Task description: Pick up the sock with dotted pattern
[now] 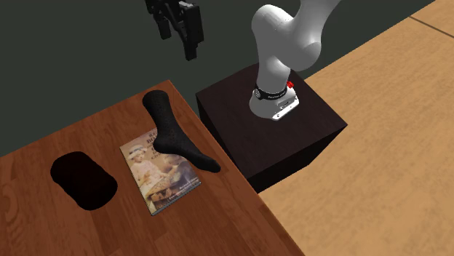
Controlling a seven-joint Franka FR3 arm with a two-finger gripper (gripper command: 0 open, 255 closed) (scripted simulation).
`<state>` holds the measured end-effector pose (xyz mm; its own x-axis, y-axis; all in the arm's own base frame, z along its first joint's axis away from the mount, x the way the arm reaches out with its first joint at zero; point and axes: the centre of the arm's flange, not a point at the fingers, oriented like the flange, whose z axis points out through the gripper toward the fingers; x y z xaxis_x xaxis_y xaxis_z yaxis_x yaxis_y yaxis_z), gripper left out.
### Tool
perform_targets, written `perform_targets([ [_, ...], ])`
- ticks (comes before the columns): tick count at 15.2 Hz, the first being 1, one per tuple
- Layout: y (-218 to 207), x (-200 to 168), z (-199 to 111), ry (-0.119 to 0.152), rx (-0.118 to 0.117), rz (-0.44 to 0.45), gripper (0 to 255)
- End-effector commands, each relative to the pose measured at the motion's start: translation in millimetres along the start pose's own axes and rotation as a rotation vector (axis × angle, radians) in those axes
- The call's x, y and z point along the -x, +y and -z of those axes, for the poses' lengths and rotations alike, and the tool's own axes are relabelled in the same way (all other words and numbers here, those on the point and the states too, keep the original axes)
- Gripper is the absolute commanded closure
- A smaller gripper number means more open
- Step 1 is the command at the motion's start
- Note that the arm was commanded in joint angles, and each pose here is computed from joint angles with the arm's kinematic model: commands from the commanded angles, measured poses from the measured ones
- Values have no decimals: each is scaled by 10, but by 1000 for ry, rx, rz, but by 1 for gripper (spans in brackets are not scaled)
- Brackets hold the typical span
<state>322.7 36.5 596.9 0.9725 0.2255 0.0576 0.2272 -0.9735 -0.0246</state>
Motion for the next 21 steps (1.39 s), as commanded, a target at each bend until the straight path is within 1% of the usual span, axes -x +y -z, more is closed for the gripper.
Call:
perform_targets([
  [1,0,0,0,0,0,0,0],
  [16,-8,-491,-1834,130,166,1195,0],
  [17,-9,-492,-1838,130,166,1197,0],
  [21,-3,-479,-2049,130,166,1197,0],
])
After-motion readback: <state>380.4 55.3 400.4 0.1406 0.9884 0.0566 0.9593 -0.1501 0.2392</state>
